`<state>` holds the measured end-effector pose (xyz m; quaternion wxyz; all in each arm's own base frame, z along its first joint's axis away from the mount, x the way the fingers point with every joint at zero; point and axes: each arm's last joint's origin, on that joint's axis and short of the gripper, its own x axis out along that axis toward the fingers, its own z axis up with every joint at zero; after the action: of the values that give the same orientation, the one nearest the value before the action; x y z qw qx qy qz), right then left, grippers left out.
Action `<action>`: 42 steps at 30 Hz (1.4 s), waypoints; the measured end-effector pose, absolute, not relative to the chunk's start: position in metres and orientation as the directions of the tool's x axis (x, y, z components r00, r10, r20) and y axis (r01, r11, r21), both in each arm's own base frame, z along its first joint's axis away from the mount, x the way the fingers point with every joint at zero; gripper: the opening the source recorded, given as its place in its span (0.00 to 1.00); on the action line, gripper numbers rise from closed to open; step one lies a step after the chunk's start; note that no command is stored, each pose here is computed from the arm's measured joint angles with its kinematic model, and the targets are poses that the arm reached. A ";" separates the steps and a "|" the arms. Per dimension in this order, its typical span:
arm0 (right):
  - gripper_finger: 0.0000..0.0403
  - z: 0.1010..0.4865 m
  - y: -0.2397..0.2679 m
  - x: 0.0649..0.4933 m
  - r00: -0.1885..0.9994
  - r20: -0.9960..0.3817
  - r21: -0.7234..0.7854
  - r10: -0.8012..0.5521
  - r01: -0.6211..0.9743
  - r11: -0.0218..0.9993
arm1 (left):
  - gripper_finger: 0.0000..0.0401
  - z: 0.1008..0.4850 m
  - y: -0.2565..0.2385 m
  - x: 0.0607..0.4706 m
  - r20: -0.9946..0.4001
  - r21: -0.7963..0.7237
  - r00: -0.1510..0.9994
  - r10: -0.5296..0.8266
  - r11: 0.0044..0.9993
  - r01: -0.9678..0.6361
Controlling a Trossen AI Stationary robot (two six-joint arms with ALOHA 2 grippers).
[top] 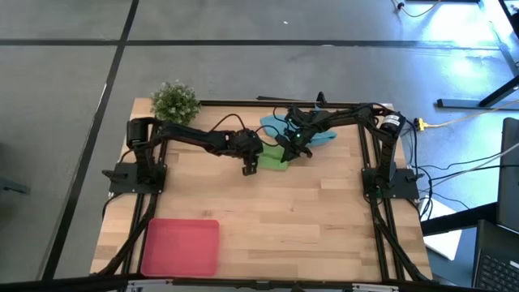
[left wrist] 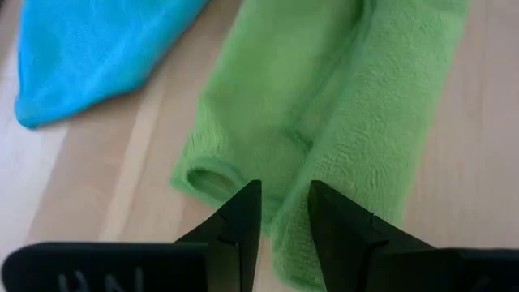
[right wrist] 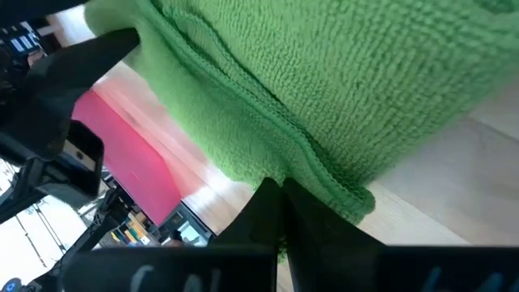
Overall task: Roll microfiber towels into tight, uniform cylinder then place into a basket
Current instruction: Roll the microfiber green towel
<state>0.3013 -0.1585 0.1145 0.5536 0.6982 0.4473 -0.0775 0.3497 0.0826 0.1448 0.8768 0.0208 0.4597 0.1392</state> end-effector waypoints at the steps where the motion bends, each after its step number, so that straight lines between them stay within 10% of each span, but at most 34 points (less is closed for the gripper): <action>1: 0.02 0.114 -0.158 0.302 0.587 -0.604 0.704 0.539 0.710 0.015 | 0.24 0.143 0.083 0.350 -0.803 0.164 0.536 0.262 0.961 -0.224; 33: 0.23 0.115 -0.163 0.301 0.597 -0.636 0.725 0.489 0.679 0.114 | 0.24 0.121 0.081 0.351 -0.848 0.134 0.484 0.218 0.970 -0.203; 42: 0.23 0.169 -0.174 0.284 0.672 -0.674 0.736 0.306 0.647 0.199 | 0.24 0.120 0.081 0.351 -0.849 0.132 0.482 0.216 0.970 -0.202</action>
<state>0.2840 -0.1738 0.1688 0.6720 0.6202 0.3844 -0.1268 0.3512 0.0811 0.1202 0.8609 0.0069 0.4941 0.1213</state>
